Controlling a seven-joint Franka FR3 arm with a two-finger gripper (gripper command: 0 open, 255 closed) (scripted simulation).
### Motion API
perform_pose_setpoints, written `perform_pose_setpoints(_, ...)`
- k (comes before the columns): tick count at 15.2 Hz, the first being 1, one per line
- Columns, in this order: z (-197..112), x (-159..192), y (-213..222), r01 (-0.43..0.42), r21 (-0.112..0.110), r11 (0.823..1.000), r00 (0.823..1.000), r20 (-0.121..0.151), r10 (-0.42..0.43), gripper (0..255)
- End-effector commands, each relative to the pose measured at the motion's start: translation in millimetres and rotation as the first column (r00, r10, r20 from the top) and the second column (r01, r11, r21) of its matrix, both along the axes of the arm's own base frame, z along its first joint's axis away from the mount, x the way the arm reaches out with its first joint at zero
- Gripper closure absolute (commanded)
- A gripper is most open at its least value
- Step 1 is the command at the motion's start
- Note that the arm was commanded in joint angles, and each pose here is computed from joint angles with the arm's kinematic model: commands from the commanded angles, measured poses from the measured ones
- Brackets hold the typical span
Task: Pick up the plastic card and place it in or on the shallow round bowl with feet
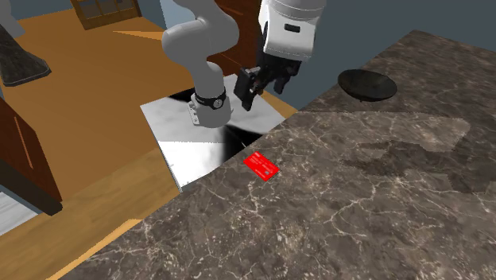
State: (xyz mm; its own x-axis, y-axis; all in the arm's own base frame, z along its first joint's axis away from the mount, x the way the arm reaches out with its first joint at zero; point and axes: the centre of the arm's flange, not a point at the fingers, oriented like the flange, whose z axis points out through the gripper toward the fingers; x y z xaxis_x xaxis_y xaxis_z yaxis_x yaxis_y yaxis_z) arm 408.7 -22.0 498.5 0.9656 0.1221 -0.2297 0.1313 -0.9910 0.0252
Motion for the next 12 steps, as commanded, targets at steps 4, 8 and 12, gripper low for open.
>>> perform_pose_setpoints(4, -71, 45, -10, -0.026, -0.010, 1.000, 0.986, -0.167, 0.024, 0)
perform_pose_setpoints(8, -131, 73, -18, -0.048, -0.015, 0.999, 0.954, -0.296, 0.041, 0)
perform_pose_setpoints(12, -164, 75, -22, -0.057, -0.016, 0.998, 0.938, -0.345, 0.048, 0)
